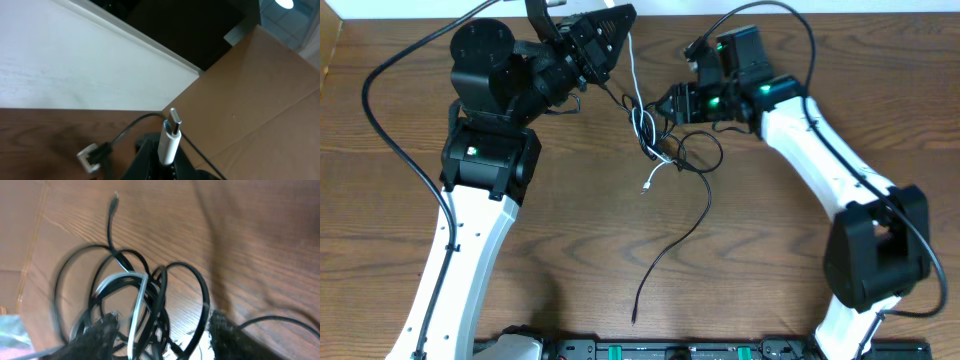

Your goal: Untangle cables

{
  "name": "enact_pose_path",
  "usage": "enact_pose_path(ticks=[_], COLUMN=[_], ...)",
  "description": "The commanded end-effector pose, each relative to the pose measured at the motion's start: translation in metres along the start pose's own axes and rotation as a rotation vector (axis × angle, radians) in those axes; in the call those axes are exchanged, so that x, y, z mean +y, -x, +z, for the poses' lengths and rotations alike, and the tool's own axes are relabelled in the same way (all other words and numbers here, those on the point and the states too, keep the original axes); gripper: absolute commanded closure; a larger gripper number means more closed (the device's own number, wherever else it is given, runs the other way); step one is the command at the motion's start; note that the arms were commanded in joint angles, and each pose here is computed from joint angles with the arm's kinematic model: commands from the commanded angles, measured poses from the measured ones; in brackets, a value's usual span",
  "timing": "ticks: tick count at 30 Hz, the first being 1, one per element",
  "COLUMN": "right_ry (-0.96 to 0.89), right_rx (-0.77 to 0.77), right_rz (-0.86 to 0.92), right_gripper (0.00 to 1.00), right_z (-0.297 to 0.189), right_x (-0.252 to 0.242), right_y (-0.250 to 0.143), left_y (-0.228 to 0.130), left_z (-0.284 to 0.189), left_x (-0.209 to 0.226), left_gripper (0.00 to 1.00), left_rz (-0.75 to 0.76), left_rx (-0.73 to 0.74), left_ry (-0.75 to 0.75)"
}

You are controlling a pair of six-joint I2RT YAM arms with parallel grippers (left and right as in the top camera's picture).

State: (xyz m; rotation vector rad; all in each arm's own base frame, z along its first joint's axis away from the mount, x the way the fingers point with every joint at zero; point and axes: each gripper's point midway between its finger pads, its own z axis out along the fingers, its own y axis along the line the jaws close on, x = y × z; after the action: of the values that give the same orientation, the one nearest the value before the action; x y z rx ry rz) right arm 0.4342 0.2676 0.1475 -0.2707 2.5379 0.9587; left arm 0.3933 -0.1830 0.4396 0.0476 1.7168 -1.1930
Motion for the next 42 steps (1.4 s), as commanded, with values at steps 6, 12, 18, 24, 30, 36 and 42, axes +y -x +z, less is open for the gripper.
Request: enact_pose_path(ticks=[6, 12, 18, 24, 30, 36, 42], right_ry=[-0.065, -0.051, -0.07, -0.045, -0.05, -0.055, -0.055], right_rx=[0.039, -0.009, -0.045, 0.0, 0.01, 0.026, 0.025], right_rz=[0.148, 0.105, 0.106, 0.1, 0.105, 0.103, 0.1], right_gripper=[0.92, 0.99, 0.99, 0.99, 0.99, 0.99, 0.99], right_z=[0.029, 0.013, -0.023, -0.027, -0.026, -0.026, -0.026], right_x=[-0.018, -0.02, -0.041, -0.045, -0.044, -0.046, -0.045], right_y=[-0.014, 0.002, 0.016, 0.007, 0.004, 0.0, 0.0], left_y=[0.003, -0.017, -0.046, -0.084, -0.133, -0.16, -0.171], left_z=[-0.003, -0.007, -0.045, -0.073, -0.059, -0.009, 0.03], left_x=[-0.004, 0.029, 0.116, 0.157, 0.188, 0.187, 0.195], left_gripper=[0.92, 0.92, 0.93, 0.92, 0.56, 0.45, 0.45], left_rz=[0.044, 0.084, 0.05, 0.065, -0.017, -0.031, -0.088], left_rx=[-0.003, 0.067, 0.149, 0.321, 0.522, 0.615, 0.582], left_ry=[0.006, 0.149, 0.601, 0.798, 0.79, 0.508, 0.413])
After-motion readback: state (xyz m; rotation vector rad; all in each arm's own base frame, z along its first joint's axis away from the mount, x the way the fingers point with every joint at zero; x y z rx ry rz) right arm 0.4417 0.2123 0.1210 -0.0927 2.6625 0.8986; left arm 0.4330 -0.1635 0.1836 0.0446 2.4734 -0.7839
